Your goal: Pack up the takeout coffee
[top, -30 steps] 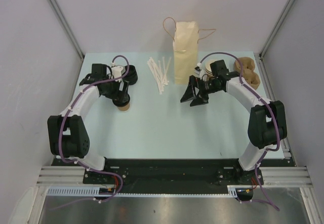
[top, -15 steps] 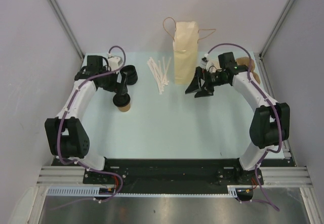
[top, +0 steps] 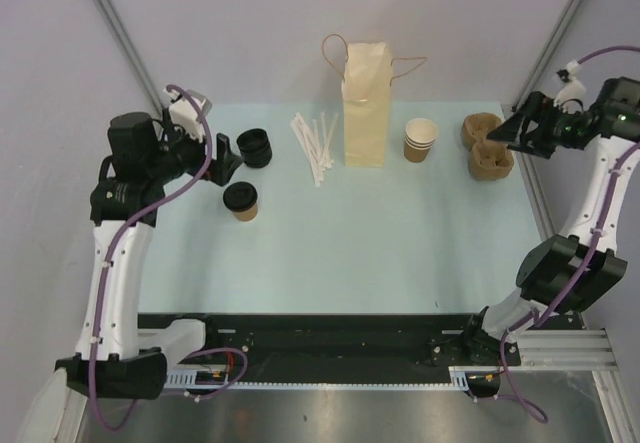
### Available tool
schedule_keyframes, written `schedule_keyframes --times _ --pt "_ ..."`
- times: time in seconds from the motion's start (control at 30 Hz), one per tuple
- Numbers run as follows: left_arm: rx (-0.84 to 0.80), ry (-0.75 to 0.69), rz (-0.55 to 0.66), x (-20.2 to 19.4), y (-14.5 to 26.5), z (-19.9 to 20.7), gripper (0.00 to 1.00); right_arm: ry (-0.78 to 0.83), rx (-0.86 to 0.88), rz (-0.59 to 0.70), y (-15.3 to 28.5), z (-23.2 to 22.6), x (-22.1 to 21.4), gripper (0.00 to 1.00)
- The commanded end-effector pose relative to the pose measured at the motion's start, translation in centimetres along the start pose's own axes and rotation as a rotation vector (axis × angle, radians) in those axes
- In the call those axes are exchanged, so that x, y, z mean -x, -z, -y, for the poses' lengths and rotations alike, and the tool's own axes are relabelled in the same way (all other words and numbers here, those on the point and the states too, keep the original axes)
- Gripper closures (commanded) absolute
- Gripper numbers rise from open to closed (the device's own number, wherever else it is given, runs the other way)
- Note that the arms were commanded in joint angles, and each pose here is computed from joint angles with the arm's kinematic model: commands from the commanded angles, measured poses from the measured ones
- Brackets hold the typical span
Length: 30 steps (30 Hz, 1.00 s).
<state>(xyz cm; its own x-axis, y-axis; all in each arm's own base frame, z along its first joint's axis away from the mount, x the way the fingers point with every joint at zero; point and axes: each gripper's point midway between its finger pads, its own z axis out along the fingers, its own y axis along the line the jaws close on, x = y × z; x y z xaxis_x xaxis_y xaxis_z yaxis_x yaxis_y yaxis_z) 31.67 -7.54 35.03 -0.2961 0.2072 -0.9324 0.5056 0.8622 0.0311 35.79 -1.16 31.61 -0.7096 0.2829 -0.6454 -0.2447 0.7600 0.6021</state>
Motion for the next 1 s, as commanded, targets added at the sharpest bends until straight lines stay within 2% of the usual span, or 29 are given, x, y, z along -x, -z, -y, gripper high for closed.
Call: schedule_keyframes --times 0.0,0.03,0.13,0.27,0.33,0.57,0.63,0.97 --pt "-0.128 0.055 -0.024 -2.7 -0.6 3.6 0.00 0.099 -0.191 -0.077 1.8 3.4 0.3 0.18" --pt "-0.138 0.056 -0.024 -3.0 -0.7 4.0 0.00 0.126 -0.289 -0.105 1.8 5.0 0.4 0.24" --pt "-0.160 0.057 -0.014 -3.6 -1.1 5.2 0.00 0.184 -0.452 -0.161 1.0 8.0 1.1 0.31" --pt "-0.169 0.078 0.001 -3.9 -1.5 5.5 0.01 0.285 -0.582 -0.206 -2.6 9.4 1.8 0.34" --pt "-0.178 0.080 0.007 -3.8 -1.7 5.6 0.00 0.274 -0.641 -0.233 -4.2 10.9 1.5 0.38" --pt "-0.185 0.090 0.029 -4.0 -2.2 5.7 0.01 0.340 -0.717 -0.299 -9.7 13.2 0.9 0.43" --pt "-0.183 0.099 0.034 -4.0 -2.3 5.7 0.01 0.372 -0.770 -0.291 -10.1 14.1 1.6 0.45" --pt "-0.177 0.104 0.033 -3.8 -2.8 5.4 0.00 0.268 -0.751 -0.280 -12.9 17.7 1.8 0.49"
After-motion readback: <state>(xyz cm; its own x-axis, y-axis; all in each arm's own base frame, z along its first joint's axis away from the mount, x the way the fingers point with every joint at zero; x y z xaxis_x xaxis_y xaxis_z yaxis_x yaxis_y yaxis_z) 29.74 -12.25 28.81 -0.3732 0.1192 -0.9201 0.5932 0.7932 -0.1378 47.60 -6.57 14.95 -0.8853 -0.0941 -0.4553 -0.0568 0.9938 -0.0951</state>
